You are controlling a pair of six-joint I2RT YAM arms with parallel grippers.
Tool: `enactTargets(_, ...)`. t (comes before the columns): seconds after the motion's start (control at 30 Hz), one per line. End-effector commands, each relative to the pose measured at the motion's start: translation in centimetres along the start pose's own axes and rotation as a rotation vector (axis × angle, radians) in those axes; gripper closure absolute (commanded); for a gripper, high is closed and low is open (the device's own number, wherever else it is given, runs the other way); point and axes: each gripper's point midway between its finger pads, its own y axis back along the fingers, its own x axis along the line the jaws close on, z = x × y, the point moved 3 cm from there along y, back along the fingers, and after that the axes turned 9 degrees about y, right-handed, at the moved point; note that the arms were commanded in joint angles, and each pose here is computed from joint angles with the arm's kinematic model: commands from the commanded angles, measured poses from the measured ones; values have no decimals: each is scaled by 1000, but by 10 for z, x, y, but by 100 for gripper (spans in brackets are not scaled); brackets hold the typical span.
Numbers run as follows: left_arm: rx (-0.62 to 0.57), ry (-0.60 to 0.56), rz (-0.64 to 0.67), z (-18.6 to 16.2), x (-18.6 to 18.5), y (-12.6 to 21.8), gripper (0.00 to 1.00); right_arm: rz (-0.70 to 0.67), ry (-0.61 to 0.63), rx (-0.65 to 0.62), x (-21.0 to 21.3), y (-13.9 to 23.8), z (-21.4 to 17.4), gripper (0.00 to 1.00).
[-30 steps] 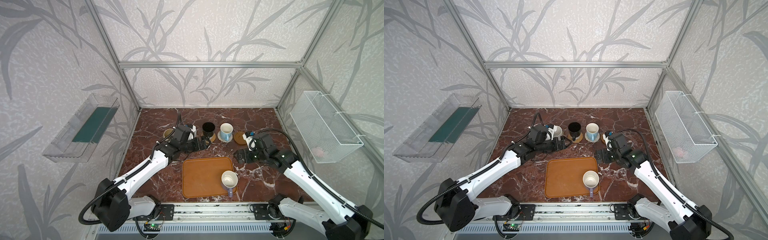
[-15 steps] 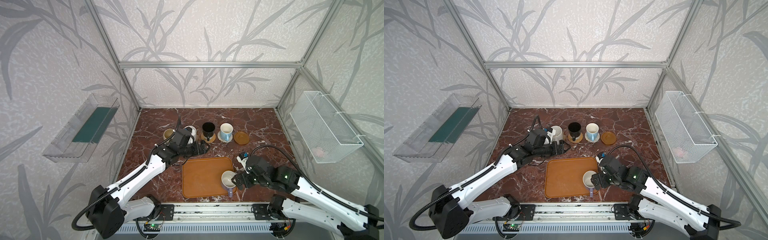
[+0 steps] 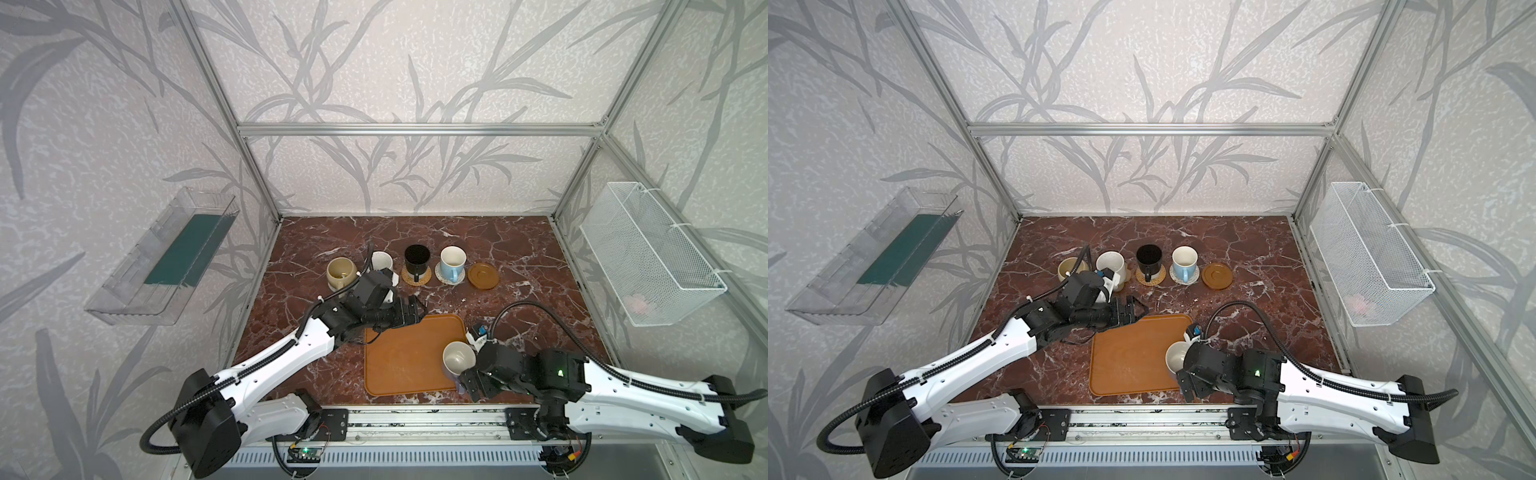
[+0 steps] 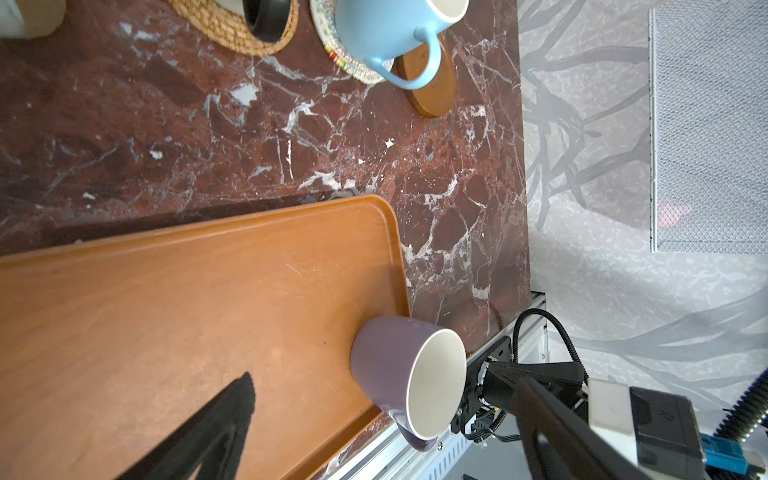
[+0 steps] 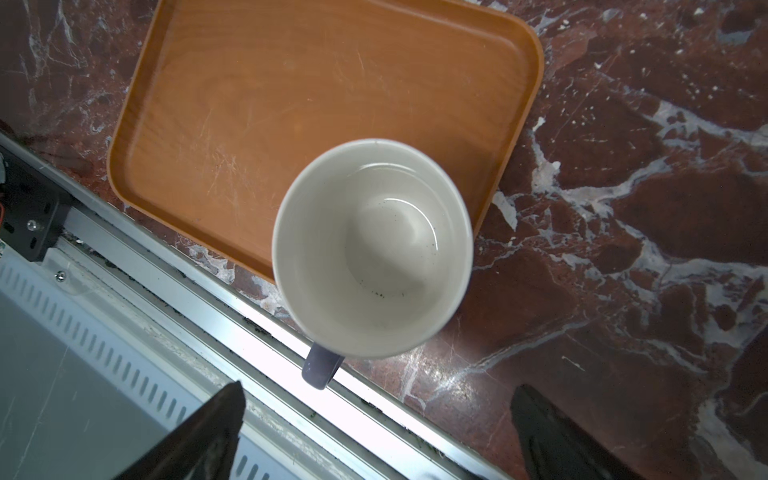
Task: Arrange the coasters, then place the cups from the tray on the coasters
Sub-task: 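Lower right gripper onto the purple mug on the tray, then close right gripper on the purple mug's rim and lift it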
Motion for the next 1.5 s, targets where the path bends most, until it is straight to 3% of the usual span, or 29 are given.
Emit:
enactTargets(0.0,-5,63,-28,-4,-1,-3,1,-93,-25,4,-7,-5,-6,1)
enactTargets(0.2,30,83,-5,-14,6,-6,1,-110,-5,1,9,-14,-8,3)
enactTargets(0.6,-4,153,-26,-19,16,-18,1,-192,-19,35,12,-36,-12,24)
enactTargets(0.8,-10,164,-15,-22,22,-25,2,-140,-83,28,17,-48,-20,32)
enactTargets(1.27,3,150,-32,-22,15,-26,2,-163,-77,40,17,-55,-22,42)
enactTargets(1.47,22,175,-54,-26,15,-33,2,-165,-80,43,17,-58,-24,51)
